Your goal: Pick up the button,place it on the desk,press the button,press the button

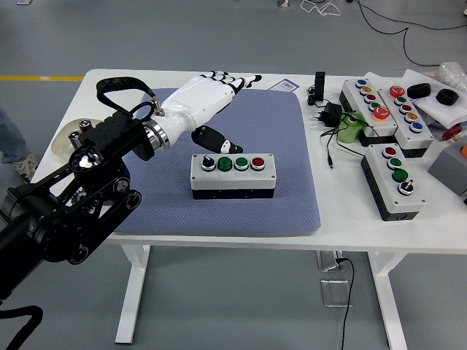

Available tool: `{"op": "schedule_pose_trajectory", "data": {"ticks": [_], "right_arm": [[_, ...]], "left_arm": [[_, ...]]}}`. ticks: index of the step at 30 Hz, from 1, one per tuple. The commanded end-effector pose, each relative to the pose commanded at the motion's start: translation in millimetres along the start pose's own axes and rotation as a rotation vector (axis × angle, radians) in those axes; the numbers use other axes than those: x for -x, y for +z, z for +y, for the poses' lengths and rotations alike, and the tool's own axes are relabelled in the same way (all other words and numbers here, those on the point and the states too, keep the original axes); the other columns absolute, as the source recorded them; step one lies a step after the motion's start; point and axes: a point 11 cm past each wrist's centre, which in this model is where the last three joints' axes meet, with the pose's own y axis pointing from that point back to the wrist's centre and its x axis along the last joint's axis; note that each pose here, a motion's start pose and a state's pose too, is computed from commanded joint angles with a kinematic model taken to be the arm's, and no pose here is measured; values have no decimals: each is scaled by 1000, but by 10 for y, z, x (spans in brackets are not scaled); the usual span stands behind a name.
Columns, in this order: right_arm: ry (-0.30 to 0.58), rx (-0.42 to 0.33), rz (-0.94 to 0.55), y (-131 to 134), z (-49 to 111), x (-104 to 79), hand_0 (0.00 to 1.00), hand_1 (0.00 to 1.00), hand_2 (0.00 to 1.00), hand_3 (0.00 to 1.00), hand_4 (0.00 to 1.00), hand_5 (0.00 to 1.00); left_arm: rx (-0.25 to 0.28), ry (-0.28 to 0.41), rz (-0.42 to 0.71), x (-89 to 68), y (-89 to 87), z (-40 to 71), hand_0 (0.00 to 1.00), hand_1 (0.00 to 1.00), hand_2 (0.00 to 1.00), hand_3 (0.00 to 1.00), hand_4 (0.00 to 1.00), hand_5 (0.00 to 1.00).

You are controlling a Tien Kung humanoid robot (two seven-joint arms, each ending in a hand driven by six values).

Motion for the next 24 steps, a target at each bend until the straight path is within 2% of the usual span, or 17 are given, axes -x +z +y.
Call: {"op": "schedule_pose_trajectory", "data": {"ticks": [3, 4, 6, 9, 10, 16, 24], "right_arm": [[0, 0, -3, -4, 0, 2, 630, 548, 582, 636, 222, 264], [0, -1, -3, -5, 0, 2, 630, 548, 581, 635, 222, 263], [0, -2, -2, -9, 0, 2, 630, 548, 581, 635, 222, 263], [0, -2, -4, -12, 0, 2, 630, 548, 581, 635, 222, 263], [0, -2, -4, -12, 0, 0, 629, 547, 580, 635, 222, 262], [0, -4, -2, -19, 0, 3, 630, 548, 580, 635, 222, 262], [0, -6, -1, -25, -1, -1, 630, 548, 579, 635, 222, 263]], "left_arm": [[-13, -119, -14, 114, 58, -3, 128, 186, 214, 924, 617, 2], [-17, -156, -17, 163, 63, -3, 16, 51, 98, 874, 627, 2], [-29, -228, -26, 278, 62, -2, 16, 51, 98, 874, 627, 2], [-40, -287, -31, 391, 57, -9, 16, 51, 98, 874, 627, 2], [-42, -302, -31, 425, 58, -12, 2, 2, 52, 866, 583, 2], [-61, -367, -47, 574, 32, -1, 2, 2, 39, 866, 574, 2], [-87, -407, -65, 656, -48, 20, 2, 2, 36, 864, 577, 2]]}}
